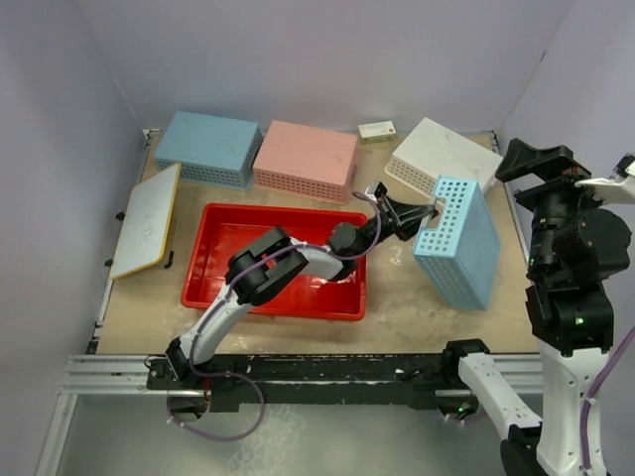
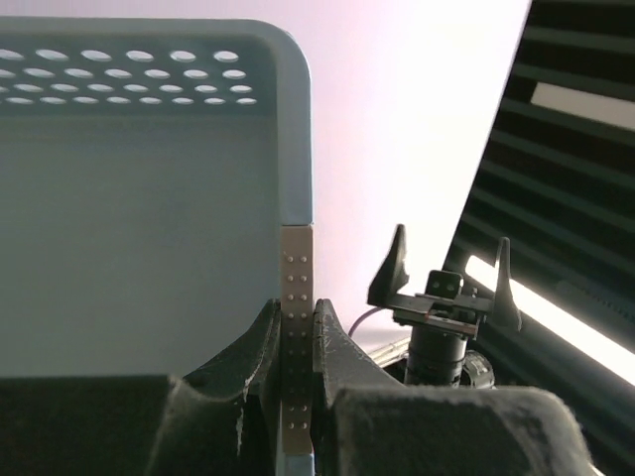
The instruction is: Turn the large container upside down
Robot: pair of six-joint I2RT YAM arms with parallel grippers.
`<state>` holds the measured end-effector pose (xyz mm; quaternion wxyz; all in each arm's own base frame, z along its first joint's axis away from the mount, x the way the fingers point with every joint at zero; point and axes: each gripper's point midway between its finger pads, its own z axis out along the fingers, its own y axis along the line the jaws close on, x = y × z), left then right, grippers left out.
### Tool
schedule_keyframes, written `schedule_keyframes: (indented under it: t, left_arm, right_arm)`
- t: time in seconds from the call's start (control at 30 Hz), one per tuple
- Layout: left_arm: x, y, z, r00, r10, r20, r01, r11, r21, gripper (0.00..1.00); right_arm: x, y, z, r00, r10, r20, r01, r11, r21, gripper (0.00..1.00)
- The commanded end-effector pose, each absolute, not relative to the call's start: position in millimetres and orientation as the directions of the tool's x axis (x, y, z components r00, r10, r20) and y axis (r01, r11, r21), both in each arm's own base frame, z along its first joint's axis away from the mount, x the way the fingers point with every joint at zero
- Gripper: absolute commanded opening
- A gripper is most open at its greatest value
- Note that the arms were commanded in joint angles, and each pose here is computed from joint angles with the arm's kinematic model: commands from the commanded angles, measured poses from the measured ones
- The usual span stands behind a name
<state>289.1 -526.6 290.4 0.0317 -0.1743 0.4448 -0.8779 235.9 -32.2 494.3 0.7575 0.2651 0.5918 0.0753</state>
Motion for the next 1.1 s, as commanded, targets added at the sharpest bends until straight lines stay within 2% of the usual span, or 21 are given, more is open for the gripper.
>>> schedule_keyframes:
  t: [0.0,0.2,0.23,0.4,0.5,0.6,0.73,0.8,0.83,0.97,1.07]
  left_arm:
    - [281,-502,307,-0.940,-0.077,0.332,-0.163,-0.754,-0.637,0.00]
    - [278,-525,274,-0.940,-0.103,0.324,-0.179,-0.663,-0.727,0.00]
    - [277,-529,270,-0.944,-0.113,0.309,-0.170,-0.636,-0.752,0.05]
    - [269,-550,255,-0.966,-0.175,0.188,-0.090,-0.455,-0.886,0.45]
    - [268,-566,247,-0.976,-0.207,0.070,-0.006,-0.293,-0.956,0.57]
    - [269,-575,236,-0.973,-0.225,-0.050,0.081,-0.133,-0.988,0.62]
    - [272,-579,214,-0.960,-0.221,-0.174,0.160,0.081,-0.984,0.63]
    - [275,-577,202,-0.940,-0.197,-0.277,0.233,0.219,-0.948,0.63]
    - [276,-572,188,-0.926,-0.165,-0.341,0.275,0.325,-0.905,0.63]
    - [292,-552,175,-0.836,-0.076,-0.544,0.403,0.589,-0.701,0.65]
    - [298,-540,168,-0.791,0.000,-0.612,0.446,0.684,-0.577,0.66]
  right_arm:
    - [240,-24,501,0.300,0.440,-0.846,0.148,0.855,0.497,1.00]
    - [242,-25,498,0.297,0.439,-0.848,0.155,0.854,0.496,1.00]
    - [242,-25,496,0.294,0.440,-0.849,0.155,0.854,0.496,1.00]
    - [245,-23,491,0.282,0.446,-0.849,0.151,0.854,0.499,1.00]
    - [246,-22,492,0.282,0.449,-0.848,0.148,0.853,0.501,1.00]
    - [245,-22,492,0.282,0.450,-0.848,0.146,0.853,0.501,1.00]
    - [244,-22,491,0.280,0.449,-0.848,0.148,0.853,0.501,1.00]
    - [244,-22,490,0.279,0.449,-0.849,0.148,0.853,0.500,1.00]
    - [244,-22,490,0.278,0.450,-0.848,0.148,0.853,0.501,1.00]
    - [246,-22,489,0.279,0.454,-0.846,0.150,0.850,0.505,1.00]
    - [248,-22,490,0.284,0.460,-0.841,0.150,0.845,0.513,1.00]
